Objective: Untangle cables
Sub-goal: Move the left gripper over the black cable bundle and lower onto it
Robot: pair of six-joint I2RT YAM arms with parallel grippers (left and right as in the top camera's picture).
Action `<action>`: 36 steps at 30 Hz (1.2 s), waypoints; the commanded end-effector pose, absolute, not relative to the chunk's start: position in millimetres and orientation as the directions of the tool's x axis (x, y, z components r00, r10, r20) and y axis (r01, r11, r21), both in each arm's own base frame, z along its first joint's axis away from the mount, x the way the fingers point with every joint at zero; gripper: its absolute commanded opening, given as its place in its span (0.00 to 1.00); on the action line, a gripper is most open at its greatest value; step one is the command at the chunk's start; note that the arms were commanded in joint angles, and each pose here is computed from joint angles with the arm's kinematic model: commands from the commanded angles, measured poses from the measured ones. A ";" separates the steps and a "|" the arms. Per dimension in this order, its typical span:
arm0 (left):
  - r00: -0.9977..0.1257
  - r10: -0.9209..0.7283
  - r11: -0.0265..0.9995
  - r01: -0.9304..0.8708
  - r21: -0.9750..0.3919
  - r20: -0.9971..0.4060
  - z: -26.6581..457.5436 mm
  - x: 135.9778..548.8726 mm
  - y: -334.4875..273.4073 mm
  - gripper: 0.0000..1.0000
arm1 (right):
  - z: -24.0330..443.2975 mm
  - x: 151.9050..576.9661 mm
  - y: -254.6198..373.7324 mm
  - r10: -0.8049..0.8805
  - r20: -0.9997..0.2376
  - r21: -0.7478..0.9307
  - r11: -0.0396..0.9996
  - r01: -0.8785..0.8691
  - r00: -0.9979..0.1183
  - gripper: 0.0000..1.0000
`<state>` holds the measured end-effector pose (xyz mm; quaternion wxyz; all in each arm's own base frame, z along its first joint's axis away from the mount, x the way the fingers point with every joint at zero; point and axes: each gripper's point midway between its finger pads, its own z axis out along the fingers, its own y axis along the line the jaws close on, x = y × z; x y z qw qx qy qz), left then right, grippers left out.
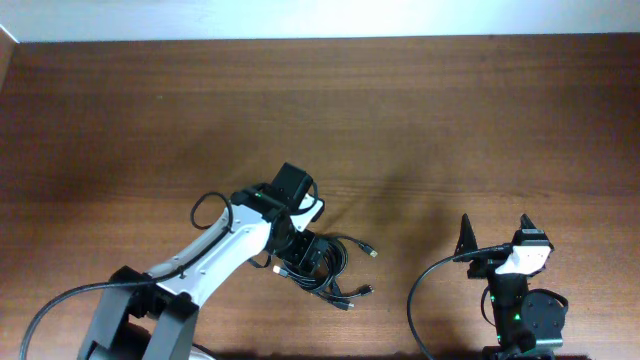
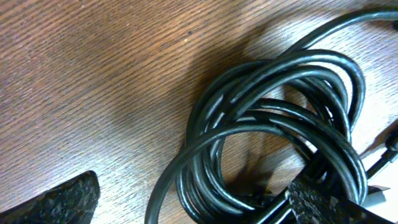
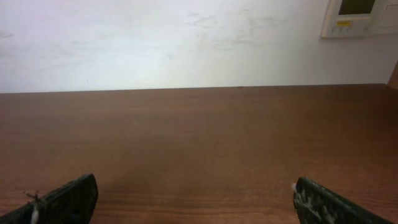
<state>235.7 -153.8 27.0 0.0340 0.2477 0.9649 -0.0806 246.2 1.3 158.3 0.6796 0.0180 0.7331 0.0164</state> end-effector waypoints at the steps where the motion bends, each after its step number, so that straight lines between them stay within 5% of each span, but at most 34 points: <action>1: -0.878 0.466 0.871 0.476 -0.122 -0.107 27.3 239.7 -153.2 0.99 | 155.9 246.0 -1.7 0.057 -0.995 0.055 0.998 0.020 -0.077 0.99; 15: -0.878 0.465 0.873 0.476 -0.107 -0.111 2.7 230.4 -145.1 1.00 | 155.9 246.0 -1.7 0.057 -0.995 0.055 0.998 0.020 -0.077 0.99; 21: -0.875 0.463 0.871 0.479 -0.107 -0.142 0.9 235.6 -148.0 0.84 | 155.9 246.0 -1.7 0.057 -0.995 0.055 0.998 0.020 -0.077 0.99; 36: -0.874 0.463 0.871 0.479 -0.107 -0.149 0.0 236.4 -148.4 0.85 | 155.9 246.0 -1.7 0.057 -0.995 0.055 0.998 0.020 -0.077 0.99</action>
